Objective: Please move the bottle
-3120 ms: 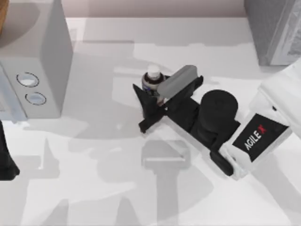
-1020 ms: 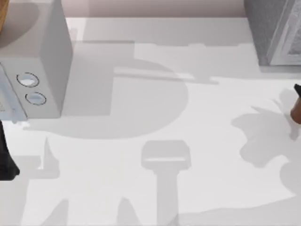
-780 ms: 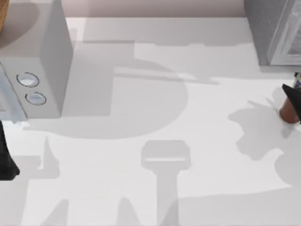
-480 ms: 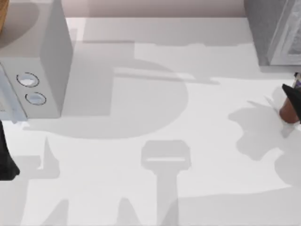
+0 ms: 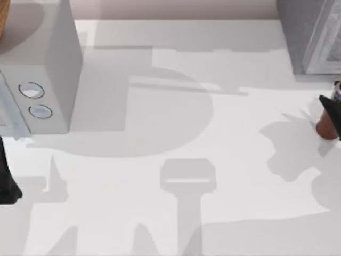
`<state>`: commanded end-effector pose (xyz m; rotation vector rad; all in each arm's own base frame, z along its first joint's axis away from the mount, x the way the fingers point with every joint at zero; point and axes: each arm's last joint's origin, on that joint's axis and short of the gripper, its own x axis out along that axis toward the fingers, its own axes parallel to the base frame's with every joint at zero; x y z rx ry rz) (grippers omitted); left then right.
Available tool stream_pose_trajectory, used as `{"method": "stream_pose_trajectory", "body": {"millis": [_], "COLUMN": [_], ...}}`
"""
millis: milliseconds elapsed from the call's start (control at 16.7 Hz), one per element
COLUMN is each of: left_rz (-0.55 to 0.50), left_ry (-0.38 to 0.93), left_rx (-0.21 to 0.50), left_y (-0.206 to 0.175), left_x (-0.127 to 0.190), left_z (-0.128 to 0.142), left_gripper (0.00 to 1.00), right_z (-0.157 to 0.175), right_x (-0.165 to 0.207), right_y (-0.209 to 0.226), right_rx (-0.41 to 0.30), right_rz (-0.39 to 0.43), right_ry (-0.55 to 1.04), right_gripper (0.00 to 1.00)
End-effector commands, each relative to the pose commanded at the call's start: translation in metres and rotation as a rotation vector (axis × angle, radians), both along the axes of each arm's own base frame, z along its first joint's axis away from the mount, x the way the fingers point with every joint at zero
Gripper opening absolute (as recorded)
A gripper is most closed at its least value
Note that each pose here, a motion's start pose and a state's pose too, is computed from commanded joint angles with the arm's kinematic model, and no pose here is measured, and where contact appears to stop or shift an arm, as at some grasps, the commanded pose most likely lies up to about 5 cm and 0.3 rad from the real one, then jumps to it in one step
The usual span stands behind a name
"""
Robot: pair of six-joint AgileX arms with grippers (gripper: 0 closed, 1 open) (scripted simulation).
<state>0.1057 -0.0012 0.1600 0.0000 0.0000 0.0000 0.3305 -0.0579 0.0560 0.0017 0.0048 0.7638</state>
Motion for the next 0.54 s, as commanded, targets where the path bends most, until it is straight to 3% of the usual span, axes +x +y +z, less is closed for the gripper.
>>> {"method": "stream_pose_trajectory", "body": {"millis": [180,540], "left_rz": [0.000,0.000], "left_ry": [0.000,0.000], "left_rx": [0.000,0.000], "left_y": [0.0000,0.0000], "left_x": [0.0000,0.0000], "left_z": [0.0000,0.0000], "left_gripper": [1.00,1.00], "right_z": [0.0000,0.0000], "right_x": [0.0000,0.0000], "right_y": [0.0000,0.0000], "right_rx": [0.000,0.000], "right_rz": [0.000,0.000], "right_ry": [0.000,0.000], "right_gripper": [0.98,1.00]}}
